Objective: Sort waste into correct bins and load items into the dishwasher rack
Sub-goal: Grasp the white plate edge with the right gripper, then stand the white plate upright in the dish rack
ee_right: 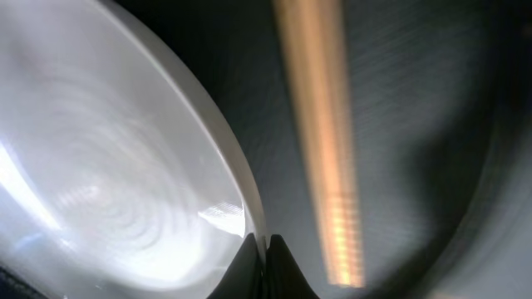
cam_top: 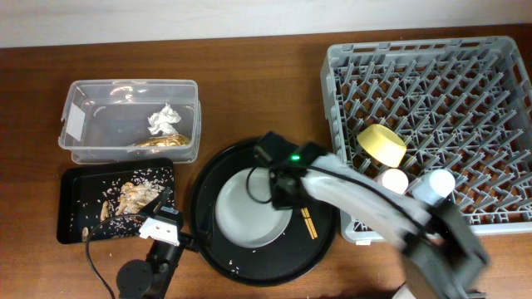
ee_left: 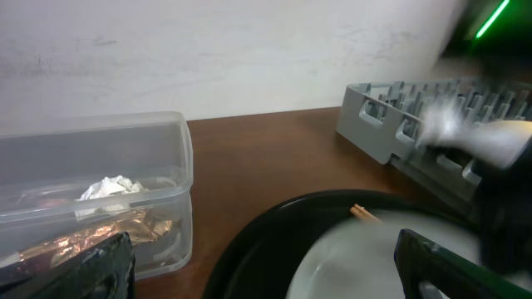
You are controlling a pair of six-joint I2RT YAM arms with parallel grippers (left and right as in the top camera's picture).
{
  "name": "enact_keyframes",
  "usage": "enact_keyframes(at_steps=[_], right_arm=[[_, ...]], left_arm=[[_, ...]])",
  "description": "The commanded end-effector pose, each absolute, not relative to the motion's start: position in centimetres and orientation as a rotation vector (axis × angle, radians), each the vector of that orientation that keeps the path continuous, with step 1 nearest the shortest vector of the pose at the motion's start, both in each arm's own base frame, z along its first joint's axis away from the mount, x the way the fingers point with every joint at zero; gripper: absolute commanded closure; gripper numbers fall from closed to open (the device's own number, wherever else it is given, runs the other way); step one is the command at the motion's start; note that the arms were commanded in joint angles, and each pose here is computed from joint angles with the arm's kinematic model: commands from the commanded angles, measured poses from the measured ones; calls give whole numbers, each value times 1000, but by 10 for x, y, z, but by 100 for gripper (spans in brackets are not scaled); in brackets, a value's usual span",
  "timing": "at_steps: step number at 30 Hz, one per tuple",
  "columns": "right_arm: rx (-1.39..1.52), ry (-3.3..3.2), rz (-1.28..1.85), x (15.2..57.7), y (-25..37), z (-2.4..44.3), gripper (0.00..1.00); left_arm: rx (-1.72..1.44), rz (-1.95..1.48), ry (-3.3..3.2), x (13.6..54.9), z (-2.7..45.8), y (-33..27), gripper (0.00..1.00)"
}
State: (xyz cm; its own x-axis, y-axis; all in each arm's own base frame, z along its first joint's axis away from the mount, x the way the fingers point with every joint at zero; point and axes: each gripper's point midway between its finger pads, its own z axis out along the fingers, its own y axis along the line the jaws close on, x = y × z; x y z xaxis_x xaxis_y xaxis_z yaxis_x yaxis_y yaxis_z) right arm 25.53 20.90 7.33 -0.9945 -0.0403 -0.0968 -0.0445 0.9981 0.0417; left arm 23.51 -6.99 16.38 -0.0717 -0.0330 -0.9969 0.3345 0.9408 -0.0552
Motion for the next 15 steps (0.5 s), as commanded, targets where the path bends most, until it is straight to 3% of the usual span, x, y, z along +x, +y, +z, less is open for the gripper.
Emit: enact_keyframes(at_steps=[1, 5, 8, 11, 15], right_arm=[[-11, 2596, -192, 316, 143, 175, 96], [160, 2217, -604, 345, 41, 261, 96], [216, 2053, -874, 362, -14, 301, 96], [346, 1950, -1000, 377, -62, 321, 96], [471, 1903, -1053, 395, -101, 315, 96]], left_arm=[[245, -297, 1617, 235, 162, -69, 1], [245, -297, 1617, 235, 162, -69, 1], [245, -297, 1617, 235, 162, -69, 1], [245, -297, 1617, 235, 162, -69, 1], [245, -297, 1617, 235, 162, -69, 1]])
